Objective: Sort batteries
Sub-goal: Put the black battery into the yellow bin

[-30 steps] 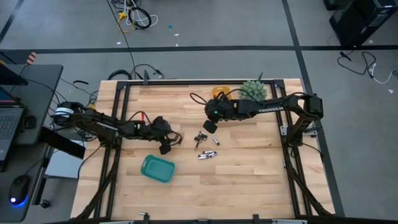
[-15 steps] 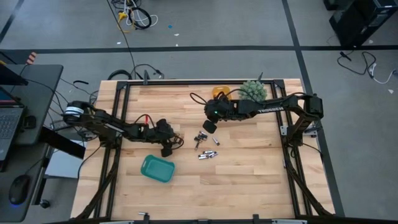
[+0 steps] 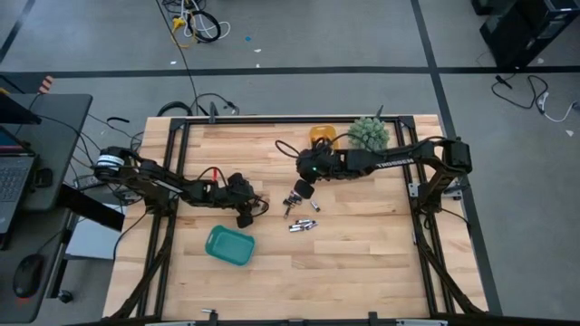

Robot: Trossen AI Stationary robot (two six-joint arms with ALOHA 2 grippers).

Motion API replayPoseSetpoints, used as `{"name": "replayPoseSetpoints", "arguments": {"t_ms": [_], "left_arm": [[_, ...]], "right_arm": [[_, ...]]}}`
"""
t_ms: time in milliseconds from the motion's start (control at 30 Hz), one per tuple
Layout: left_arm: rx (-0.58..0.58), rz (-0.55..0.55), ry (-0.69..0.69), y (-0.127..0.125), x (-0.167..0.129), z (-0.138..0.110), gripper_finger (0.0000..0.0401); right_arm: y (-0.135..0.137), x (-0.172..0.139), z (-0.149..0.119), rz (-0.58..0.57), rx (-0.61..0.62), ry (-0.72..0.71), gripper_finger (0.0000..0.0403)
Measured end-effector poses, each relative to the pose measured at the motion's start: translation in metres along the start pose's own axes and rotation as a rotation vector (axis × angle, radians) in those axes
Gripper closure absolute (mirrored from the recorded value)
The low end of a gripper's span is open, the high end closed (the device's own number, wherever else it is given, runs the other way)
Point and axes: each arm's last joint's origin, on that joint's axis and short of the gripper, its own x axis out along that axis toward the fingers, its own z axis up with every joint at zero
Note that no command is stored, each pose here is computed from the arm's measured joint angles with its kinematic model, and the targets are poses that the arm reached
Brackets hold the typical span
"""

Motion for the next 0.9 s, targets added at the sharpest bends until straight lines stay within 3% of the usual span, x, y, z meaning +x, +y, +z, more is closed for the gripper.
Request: {"name": "replayPoseSetpoints", "arguments": {"t_ms": [367, 567, 733, 900], "left_arm": [[-0.032, 0.026, -0.026, 0.001, 0.000, 0.001, 0.0370], [-0.037, 0.028, -0.051, 0.001, -0.002, 0.004, 0.0374], [-0.035, 0.018, -0.077, 0.001, -0.006, 0.007, 0.0374], [-0.012, 0.000, -0.191, 0.000, -0.015, 0.020, 0.0374]], "right_arm": [[0.030, -0.010, -0.007, -0.047, -0.058, -0.056, 0.0332], [0.061, -0.014, -0.021, 0.057, -0.141, -0.174, 0.0331], [0.080, -0.016, -0.042, 0.221, -0.211, -0.316, 0.0331], [0.087, -0.021, -0.057, 0.306, -0.283, -0.509, 0.0331]]}}
